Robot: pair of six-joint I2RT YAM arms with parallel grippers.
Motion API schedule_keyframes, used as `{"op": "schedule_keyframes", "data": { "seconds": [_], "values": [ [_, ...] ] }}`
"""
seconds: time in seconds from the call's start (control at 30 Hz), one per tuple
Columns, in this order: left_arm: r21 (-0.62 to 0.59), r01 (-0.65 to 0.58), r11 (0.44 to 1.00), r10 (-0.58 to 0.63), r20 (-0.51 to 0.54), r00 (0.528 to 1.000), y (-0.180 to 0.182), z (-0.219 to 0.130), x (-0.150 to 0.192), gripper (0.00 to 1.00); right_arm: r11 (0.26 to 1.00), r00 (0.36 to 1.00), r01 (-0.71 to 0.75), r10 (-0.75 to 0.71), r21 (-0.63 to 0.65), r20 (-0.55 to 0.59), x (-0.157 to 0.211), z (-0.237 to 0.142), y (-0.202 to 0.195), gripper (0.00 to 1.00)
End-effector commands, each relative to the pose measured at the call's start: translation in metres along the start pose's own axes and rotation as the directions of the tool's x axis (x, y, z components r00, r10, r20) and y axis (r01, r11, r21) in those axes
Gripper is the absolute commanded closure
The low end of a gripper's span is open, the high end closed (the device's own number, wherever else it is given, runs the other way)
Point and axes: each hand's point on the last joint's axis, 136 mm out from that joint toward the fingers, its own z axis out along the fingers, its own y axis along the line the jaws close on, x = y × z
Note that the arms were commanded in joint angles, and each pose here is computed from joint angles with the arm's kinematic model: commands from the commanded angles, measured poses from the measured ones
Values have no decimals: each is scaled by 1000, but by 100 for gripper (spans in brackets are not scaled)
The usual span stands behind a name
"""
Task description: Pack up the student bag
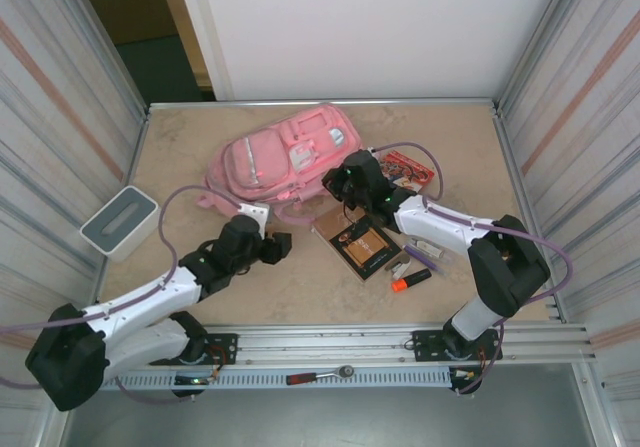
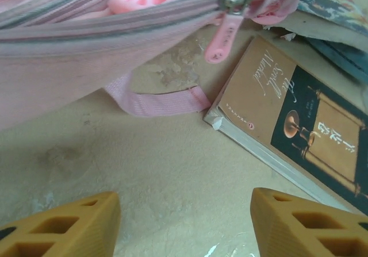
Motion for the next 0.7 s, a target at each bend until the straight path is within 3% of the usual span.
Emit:
{"op": "schedule_keyframes", "data": {
  "seconds": [0.0, 0.37, 0.67],
  "values": [
    [-138, -123, 983, 137, 101, 985, 3, 2, -31, 43, 987, 999, -26, 30, -161, 23, -9, -16, 59, 100],
    [-324, -167, 931, 224, 149, 963, -1, 41, -67, 56, 986, 1000, -27, 28, -166, 3, -6, -10, 61, 100],
    [-377, -197, 905, 267, 144, 953, -4, 51, -84, 61, 988, 999, -38, 37, -149, -10, -6, -3, 51, 100]
  ]
}}
